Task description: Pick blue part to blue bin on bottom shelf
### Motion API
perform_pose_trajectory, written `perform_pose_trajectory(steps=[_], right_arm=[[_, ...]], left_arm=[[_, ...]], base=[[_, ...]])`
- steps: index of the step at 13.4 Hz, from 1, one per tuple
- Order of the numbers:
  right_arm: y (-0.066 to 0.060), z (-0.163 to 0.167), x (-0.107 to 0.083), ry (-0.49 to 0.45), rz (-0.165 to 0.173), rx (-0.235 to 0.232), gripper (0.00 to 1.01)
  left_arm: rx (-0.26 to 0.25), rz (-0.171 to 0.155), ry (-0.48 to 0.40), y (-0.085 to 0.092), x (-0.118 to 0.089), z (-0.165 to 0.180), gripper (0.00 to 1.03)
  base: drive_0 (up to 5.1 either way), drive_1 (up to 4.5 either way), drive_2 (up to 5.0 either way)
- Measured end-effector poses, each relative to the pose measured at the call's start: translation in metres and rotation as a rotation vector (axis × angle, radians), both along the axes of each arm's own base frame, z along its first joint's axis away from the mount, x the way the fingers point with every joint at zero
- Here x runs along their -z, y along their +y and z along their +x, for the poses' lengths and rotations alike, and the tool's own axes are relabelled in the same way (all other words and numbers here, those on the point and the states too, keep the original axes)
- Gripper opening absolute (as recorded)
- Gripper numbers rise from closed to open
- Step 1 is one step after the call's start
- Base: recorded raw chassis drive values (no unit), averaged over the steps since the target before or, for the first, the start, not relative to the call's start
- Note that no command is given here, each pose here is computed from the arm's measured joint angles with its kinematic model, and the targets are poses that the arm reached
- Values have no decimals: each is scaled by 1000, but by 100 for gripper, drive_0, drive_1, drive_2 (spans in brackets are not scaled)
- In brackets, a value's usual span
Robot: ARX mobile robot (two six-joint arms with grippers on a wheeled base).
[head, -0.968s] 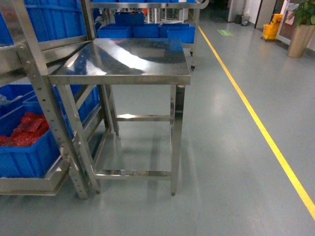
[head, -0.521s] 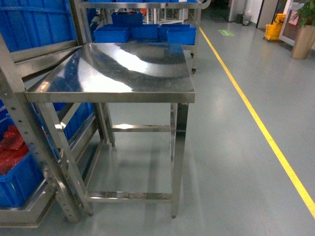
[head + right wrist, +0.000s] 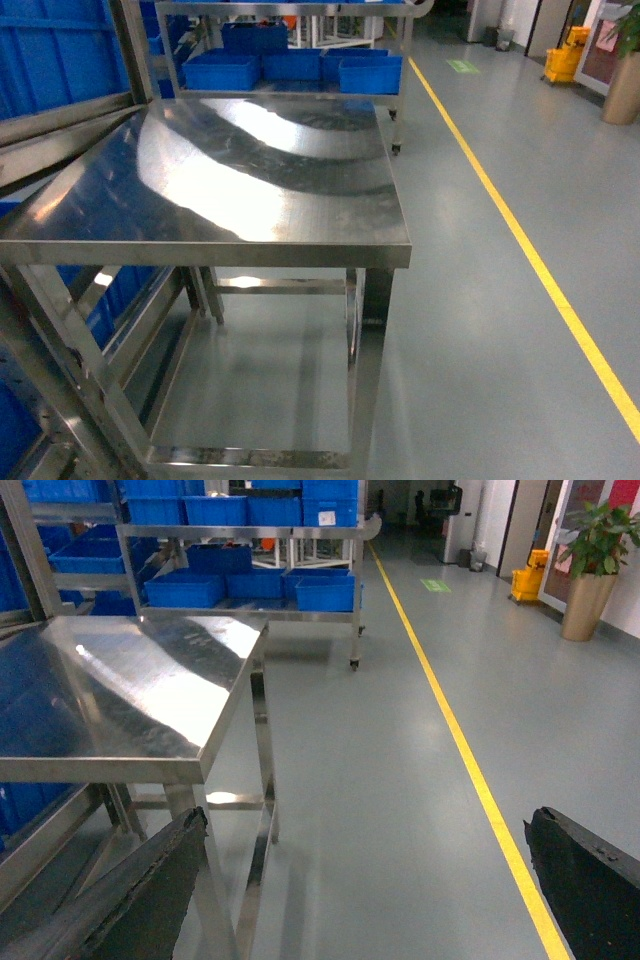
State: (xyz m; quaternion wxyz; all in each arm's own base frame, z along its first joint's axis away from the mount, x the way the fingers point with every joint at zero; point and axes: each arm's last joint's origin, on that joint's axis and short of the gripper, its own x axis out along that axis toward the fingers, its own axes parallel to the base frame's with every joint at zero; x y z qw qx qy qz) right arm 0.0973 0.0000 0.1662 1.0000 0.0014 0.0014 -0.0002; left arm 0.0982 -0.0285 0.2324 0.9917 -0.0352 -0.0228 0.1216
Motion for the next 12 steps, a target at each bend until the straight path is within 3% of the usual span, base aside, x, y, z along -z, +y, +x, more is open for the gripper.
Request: perform_pose_trajectory(steps=[2,9,12], right_arm=[[0,0,0,-3,0,0,98],[0,0,0,-4,0,0,98],[0,0,0,-3,0,0,98]], left_arm=[[0,-1,-2,0,0,0,43],[2,-2,-5,0,0,0,43],[2,-3,-5,0,0,0,43]], base=[[0,0,0],[-482,304,190],[-450,56,408]])
